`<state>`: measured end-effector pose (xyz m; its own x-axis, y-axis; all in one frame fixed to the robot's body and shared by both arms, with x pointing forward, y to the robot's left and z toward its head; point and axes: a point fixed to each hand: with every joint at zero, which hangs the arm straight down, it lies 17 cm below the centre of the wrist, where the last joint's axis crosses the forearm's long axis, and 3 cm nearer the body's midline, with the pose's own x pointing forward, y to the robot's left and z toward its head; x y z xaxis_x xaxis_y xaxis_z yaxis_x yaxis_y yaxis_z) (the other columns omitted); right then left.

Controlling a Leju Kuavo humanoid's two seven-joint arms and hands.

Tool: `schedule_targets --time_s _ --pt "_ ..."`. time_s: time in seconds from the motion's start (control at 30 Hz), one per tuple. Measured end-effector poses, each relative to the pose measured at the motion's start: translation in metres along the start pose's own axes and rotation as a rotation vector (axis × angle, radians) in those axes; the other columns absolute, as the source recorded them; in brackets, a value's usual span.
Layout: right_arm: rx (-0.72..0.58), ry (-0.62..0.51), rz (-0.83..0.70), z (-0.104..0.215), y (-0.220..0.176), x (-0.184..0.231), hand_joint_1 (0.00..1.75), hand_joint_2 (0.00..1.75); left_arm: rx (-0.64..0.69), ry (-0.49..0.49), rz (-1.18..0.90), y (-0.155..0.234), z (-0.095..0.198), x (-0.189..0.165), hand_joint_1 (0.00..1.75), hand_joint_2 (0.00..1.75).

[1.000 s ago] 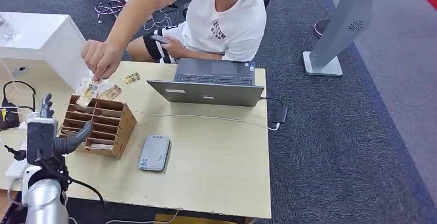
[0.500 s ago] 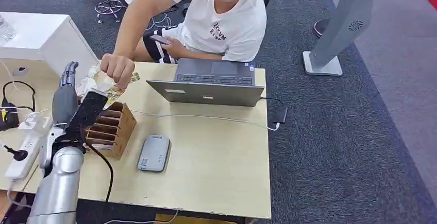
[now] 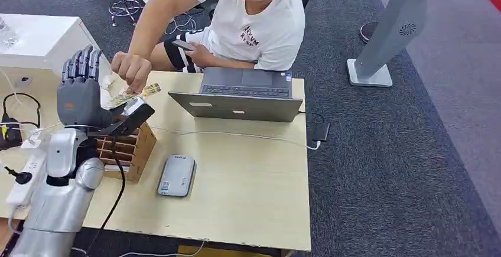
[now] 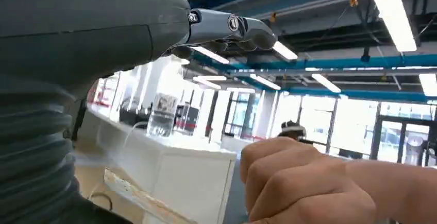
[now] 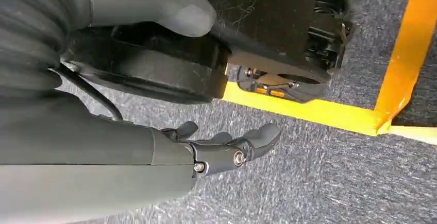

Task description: Pass the card to the sensor for recognition and then transmit it.

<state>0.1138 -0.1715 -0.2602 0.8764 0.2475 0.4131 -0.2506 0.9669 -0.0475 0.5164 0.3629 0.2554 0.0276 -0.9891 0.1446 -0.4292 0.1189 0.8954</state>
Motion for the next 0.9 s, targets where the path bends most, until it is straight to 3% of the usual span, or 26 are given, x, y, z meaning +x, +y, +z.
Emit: schedule_targets --time_s 0.07,0.1,0.9 --pt "-0.001 0.002 0.008 0.000 0.000 0.001 0.00 1.75 0.017 -0.012 -0.038 0.005 -0.003 0.002 0.00 1.75" --pt "-0.003 0.002 0.011 0.000 0.000 0.001 0.00 1.75 0.022 -0.017 -0.047 0.006 -0.004 0.003 1.75 1.75" --pt "-0.005 -0.018 0.060 0.000 0.004 0.004 0.00 1.75 0.005 -0.069 -0.050 0.000 0.003 0.015 1.75 1.75"
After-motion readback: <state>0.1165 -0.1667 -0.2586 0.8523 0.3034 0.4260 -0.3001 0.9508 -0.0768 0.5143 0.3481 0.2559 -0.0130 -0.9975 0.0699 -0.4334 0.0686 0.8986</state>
